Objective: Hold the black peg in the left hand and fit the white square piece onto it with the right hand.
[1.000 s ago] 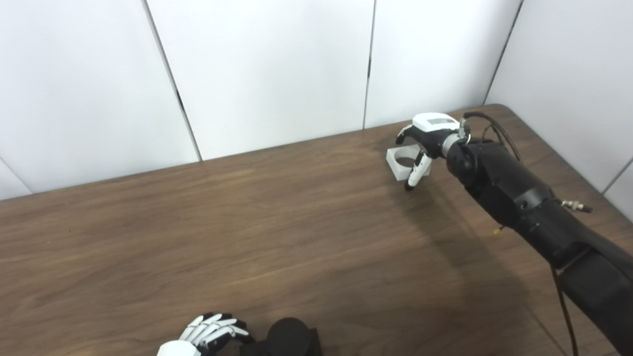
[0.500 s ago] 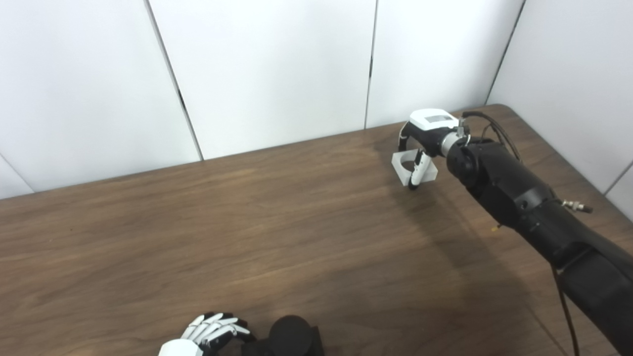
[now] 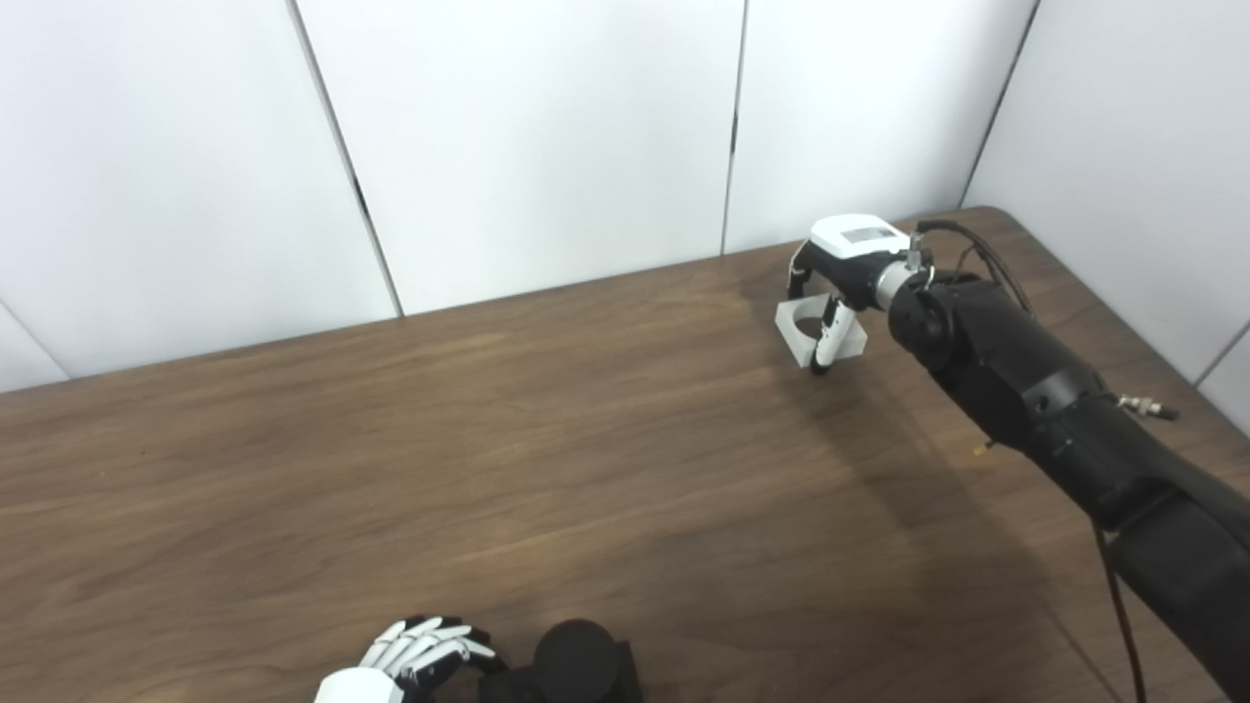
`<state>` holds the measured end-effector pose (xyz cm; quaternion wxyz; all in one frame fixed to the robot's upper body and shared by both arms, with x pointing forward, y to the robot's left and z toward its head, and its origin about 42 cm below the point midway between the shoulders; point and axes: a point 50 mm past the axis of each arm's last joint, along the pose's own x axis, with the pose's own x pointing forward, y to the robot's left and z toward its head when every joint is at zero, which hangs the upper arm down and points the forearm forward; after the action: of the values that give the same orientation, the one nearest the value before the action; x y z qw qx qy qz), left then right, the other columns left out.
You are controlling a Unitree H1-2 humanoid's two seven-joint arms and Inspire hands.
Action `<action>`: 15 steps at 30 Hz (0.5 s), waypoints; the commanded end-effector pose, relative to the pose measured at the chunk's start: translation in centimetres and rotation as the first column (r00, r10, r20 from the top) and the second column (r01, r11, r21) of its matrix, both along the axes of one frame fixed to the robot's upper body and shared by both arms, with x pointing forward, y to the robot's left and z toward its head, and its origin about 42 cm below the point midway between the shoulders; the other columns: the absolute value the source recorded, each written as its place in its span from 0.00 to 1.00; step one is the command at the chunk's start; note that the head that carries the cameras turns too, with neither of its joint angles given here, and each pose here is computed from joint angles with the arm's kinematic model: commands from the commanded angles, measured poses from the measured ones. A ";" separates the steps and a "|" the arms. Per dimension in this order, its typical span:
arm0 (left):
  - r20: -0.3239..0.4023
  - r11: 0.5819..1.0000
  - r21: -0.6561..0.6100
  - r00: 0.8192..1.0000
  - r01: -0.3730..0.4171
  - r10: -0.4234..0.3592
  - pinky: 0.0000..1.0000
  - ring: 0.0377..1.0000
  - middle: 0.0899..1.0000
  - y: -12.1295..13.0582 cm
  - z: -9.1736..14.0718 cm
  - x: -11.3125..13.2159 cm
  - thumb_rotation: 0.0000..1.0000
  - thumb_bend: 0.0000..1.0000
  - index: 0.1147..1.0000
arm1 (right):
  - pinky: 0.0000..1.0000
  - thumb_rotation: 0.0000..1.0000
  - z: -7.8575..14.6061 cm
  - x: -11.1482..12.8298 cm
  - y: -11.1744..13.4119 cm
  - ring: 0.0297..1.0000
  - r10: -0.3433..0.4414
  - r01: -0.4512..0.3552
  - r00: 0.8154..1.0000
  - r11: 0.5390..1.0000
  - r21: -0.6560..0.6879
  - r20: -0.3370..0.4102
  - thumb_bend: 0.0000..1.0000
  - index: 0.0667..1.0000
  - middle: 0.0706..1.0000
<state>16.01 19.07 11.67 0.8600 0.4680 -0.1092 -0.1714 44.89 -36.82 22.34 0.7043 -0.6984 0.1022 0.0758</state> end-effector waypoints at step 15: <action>-0.027 0.999 0.030 0.999 -0.023 0.024 0.86 0.79 0.71 -1.4 0.4 0.6 0.05 0.52 0.42 | 0.89 0.13 10.4 -9.6 7.3 0.89 0.360 -0.353 0.928 0.932 -0.084 0.100 0.52 0.45 0.77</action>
<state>16.40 18.03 11.86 0.8610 0.4731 -0.0949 -0.1606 35.90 -29.55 30.29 0.6668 -0.7227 -0.0407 0.1774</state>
